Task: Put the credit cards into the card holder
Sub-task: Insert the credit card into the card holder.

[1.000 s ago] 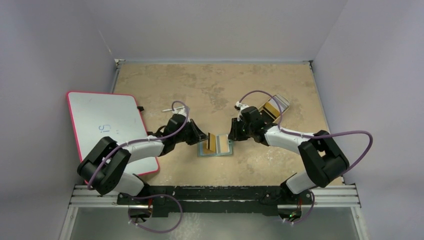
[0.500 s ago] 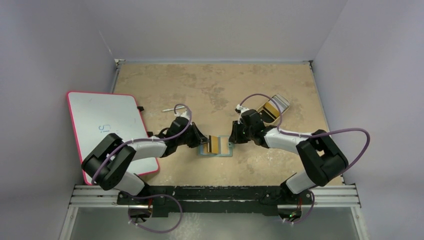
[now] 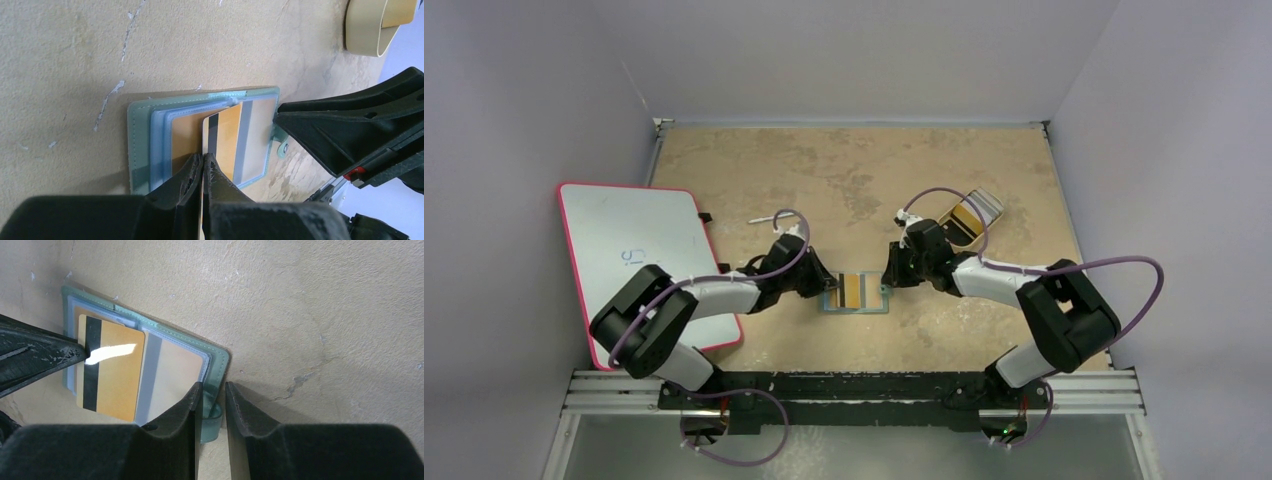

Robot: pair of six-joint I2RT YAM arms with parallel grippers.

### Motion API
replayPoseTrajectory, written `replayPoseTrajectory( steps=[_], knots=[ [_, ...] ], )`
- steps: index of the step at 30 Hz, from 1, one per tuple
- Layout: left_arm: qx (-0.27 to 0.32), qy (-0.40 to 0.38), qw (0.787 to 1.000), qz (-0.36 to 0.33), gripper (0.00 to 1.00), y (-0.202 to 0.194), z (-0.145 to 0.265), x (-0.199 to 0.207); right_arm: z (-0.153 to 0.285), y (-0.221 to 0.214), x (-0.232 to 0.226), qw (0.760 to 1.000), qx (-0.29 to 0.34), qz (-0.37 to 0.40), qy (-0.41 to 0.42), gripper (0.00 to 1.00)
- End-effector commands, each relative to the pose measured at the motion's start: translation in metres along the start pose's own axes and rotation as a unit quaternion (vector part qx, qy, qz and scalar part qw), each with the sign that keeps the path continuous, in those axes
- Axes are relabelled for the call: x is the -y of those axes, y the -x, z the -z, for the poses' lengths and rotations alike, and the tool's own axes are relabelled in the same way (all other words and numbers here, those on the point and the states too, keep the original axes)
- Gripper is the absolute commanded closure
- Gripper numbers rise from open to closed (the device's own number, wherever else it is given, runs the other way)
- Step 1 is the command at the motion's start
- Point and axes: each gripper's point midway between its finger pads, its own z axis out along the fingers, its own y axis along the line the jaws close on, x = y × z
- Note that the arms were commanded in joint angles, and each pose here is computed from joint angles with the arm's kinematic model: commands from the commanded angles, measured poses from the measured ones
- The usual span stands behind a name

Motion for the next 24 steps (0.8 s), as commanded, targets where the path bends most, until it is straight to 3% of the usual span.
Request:
replayPoseTrajectory(
  steps=[1,14,24],
  knots=[
    [0.005,-0.011,1.000,-0.022,1.00,0.005,-0.007,0.012,-0.001,-0.001,-0.002,1.000,0.003,0.002,0.005,0.75],
    [0.010,0.001,0.999,-0.038,1.00,0.007,-0.013,0.009,-0.001,-0.002,-0.003,1.000,0.002,0.002,0.008,0.76],
    [0.011,0.054,0.998,-0.040,1.00,0.014,0.000,0.005,-0.002,-0.005,-0.002,1.000,0.000,0.001,0.008,0.77]
  ],
)
